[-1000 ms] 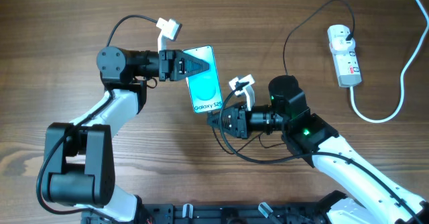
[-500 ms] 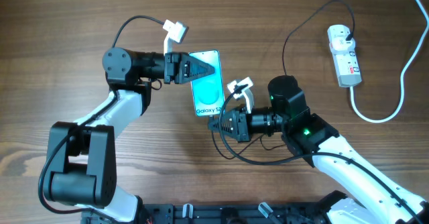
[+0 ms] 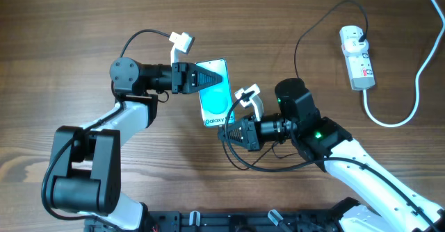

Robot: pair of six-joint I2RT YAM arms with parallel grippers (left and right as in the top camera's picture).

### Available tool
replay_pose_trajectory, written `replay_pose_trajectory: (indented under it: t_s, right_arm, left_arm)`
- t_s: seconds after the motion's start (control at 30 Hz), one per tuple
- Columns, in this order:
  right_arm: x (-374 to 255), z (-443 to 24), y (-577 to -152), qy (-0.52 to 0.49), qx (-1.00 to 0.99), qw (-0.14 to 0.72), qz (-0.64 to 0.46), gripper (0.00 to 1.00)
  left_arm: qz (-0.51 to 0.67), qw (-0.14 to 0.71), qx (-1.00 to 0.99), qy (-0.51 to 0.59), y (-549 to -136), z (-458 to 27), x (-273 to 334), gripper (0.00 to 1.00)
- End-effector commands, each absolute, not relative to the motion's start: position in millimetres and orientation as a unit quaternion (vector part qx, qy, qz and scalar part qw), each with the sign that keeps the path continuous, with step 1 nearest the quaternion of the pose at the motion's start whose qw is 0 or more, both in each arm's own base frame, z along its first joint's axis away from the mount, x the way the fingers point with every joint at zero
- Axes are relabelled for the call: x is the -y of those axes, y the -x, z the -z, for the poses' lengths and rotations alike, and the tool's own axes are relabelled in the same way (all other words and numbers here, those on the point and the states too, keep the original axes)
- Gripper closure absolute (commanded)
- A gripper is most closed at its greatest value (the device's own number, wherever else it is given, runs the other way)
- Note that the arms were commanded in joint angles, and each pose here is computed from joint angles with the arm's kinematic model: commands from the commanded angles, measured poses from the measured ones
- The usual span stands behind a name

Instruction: Plug charger to phone and switch on socket

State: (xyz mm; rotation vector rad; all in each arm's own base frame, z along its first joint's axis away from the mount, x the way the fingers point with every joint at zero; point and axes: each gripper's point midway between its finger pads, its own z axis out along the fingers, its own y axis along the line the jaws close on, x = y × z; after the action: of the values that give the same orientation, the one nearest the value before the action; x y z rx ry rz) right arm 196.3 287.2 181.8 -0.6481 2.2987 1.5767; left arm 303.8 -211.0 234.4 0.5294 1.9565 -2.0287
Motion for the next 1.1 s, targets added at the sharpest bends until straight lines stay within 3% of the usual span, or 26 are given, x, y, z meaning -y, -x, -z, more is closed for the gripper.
replay_pose_trajectory:
  t_s: [0.0,0.73,0.93,1.07]
  right_arm:
    - [-293.6,-207.4,-218.4,0.229,-0.787,0.190,-0.541,0.96]
    - [-294.6,-217.4,-222.1,0.230,-0.786,0.196,-0.539,0.95]
    - [-290.4,-205.7,-217.0,0.216,-0.804,0.171,-0.527,0.83]
    - [-286.3,-196.0,-211.1,0.207,-0.817,0.147,-0.518,0.63]
  left_arm:
    - [0.700,0.102,-0.673,-0.215,-281.8,-229.9,222.3,0.96]
    - [0.705,0.062,-0.670,-0.223,-243.4,-204.3,236.1,0.96]
    - [0.705,0.070,-0.671,-0.221,-246.5,-205.0,233.2,0.96]
    - [0.702,0.097,-0.673,-0.212,-258.7,-207.9,220.7,0.96]
